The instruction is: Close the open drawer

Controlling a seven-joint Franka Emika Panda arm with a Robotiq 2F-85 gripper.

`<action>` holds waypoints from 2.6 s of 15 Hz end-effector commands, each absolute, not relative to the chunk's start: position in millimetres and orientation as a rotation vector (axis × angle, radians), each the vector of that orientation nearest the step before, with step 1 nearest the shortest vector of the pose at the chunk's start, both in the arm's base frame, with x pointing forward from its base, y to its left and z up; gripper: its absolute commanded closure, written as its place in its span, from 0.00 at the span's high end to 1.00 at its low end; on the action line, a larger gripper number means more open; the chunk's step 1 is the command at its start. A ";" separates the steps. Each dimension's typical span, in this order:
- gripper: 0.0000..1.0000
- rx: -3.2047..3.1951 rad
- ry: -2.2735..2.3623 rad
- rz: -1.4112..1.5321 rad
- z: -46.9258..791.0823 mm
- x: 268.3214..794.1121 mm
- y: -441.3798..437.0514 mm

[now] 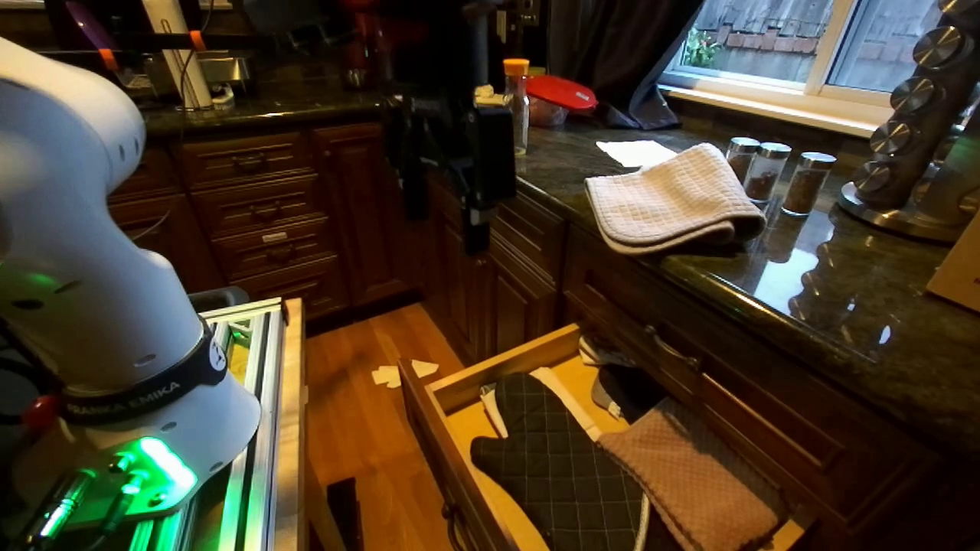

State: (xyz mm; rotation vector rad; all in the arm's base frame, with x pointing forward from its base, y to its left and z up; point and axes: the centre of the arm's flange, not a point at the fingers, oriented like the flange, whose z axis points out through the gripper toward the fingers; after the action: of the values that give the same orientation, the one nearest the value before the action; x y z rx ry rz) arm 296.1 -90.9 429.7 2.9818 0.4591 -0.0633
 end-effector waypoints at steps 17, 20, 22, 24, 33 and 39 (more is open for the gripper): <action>1.00 3.020 0.247 -0.159 229.1 333.1 -188.0; 1.00 3.013 0.253 -0.146 232.9 338.3 -188.3; 1.00 3.010 0.253 -0.132 236.6 339.3 -188.2; 1.00 2.997 0.288 -0.246 217.1 333.6 -184.1; 1.00 2.958 0.279 -0.658 127.8 297.6 -192.4; 1.00 2.974 0.282 -0.745 80.0 284.2 -207.7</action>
State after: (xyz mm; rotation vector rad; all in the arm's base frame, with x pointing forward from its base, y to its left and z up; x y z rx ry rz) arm 282.7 -193.9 109.6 2.9724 0.2766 -0.7468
